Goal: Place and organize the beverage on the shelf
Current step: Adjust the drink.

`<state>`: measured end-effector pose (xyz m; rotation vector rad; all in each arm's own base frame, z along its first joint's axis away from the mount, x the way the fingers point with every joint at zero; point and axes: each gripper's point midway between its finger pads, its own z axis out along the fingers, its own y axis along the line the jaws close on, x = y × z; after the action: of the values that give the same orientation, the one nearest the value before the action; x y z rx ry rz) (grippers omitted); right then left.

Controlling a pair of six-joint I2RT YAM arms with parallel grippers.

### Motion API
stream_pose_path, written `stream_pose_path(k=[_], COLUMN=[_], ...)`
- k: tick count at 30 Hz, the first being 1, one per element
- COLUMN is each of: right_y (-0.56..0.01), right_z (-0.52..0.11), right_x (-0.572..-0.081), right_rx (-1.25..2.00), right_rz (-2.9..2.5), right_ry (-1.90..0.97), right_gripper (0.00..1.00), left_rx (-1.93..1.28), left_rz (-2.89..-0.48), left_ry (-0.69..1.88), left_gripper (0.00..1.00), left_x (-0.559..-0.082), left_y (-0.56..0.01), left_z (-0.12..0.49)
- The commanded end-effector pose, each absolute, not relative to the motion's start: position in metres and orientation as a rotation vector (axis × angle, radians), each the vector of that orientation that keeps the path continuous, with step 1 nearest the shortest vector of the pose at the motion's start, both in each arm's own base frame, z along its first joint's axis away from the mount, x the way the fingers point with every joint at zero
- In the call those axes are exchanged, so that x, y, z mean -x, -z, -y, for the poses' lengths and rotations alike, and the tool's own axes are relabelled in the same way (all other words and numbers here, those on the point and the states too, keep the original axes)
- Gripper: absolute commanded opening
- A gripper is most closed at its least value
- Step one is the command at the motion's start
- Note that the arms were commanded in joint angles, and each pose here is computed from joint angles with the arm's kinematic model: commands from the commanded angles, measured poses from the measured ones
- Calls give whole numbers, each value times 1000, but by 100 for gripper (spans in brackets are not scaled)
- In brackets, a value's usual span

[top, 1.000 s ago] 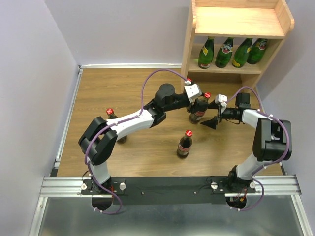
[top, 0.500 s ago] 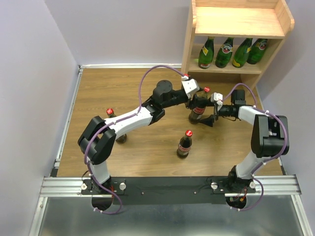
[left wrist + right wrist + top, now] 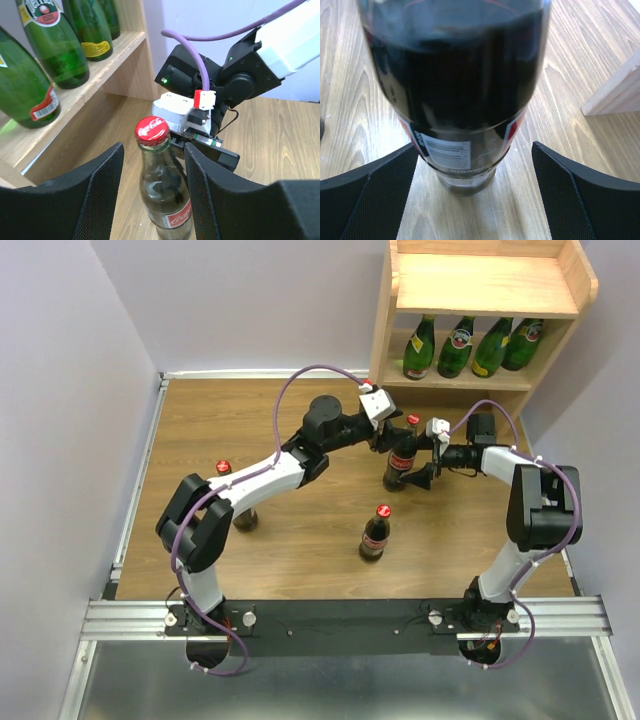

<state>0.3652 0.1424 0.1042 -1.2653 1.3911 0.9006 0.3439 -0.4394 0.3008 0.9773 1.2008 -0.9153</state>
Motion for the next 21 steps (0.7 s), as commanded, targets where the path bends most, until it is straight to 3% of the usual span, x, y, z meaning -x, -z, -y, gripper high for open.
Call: stream_pose_path(k=[1,12,21], right_y=[-107,-113,-136], right_z=[-143,-124,-108], right_x=[-370,-368,-353], right_rx=[1238,1213,1130], right_rz=[-1438,-1601,-1698], right_ry=[-926,-757,-703], right_gripper=[100,100,100], left_rx=[-948,-918,-860], left_rz=[-1159,-1192,-1064], left_ry=[897,800,712], left_gripper=[60,66,68], left_x=[-344,-337,-325], left_y=[-323,-294,-290], left_z=[428,399,373])
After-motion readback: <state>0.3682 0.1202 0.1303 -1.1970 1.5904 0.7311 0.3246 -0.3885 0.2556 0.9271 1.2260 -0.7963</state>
